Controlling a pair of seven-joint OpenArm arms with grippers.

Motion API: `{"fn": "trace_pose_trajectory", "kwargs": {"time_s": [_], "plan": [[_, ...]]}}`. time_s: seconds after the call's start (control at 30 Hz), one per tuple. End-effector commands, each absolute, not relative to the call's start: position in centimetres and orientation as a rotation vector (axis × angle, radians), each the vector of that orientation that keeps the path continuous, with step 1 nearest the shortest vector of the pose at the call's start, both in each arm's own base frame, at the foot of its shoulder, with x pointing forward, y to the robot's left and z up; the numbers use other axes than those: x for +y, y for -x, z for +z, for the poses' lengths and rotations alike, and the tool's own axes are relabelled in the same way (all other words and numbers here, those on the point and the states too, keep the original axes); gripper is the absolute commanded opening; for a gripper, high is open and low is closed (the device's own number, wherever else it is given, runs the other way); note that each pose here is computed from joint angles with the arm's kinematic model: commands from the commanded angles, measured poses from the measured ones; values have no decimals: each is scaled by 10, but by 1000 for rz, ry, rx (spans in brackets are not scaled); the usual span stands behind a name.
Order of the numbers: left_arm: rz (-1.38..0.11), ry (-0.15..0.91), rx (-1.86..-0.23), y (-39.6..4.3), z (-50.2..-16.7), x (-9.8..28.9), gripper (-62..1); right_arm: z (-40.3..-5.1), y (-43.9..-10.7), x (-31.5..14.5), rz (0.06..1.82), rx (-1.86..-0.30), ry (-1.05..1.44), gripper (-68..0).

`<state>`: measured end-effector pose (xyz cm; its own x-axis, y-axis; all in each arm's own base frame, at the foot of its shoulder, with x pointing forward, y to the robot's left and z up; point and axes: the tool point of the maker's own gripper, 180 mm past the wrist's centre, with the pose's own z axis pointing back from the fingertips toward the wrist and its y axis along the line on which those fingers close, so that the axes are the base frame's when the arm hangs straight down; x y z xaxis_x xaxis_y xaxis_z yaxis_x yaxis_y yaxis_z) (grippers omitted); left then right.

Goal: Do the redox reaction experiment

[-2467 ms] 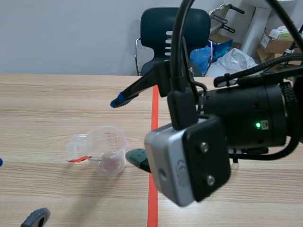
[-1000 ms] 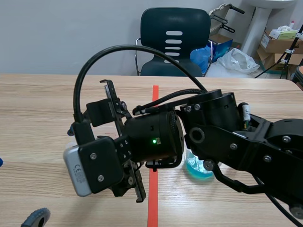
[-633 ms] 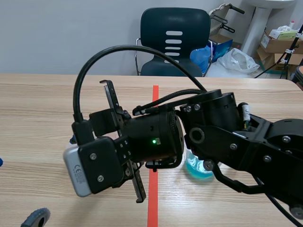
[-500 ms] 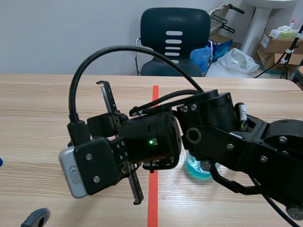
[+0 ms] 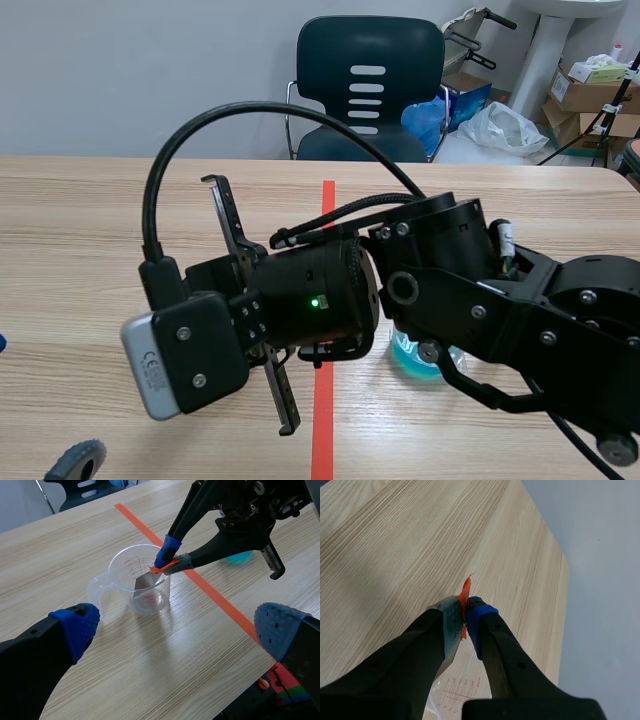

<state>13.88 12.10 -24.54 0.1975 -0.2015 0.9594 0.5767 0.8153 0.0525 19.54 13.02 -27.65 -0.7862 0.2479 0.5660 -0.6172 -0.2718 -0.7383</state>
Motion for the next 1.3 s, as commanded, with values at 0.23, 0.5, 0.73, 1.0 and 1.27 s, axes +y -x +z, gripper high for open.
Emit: {"fn": "trace_pose_trajectory", "kwargs": {"time_s": [0.23, 0.5, 0.73, 1.0, 1.27], "plan": [[-554, 362, -1285, -140, -239, 119, 14, -258, -200, 129, 1945, -1475, -572, -666], [-554, 362, -1285, -140, -239, 119, 14, -254, -210, 120, 1865, -1469, -590, -666], [-554, 362, -1285, -140, -239, 119, 14, -242, -227, 105, 1751, -1490, -606, -666], [-554, 362, -1285, -140, -239, 119, 14, -226, -246, 93, 1640, -1525, -608, -666], [-554, 362, -1285, -140, -239, 119, 14, -203, -258, 88, 1485, -1572, -694, -667]]}}
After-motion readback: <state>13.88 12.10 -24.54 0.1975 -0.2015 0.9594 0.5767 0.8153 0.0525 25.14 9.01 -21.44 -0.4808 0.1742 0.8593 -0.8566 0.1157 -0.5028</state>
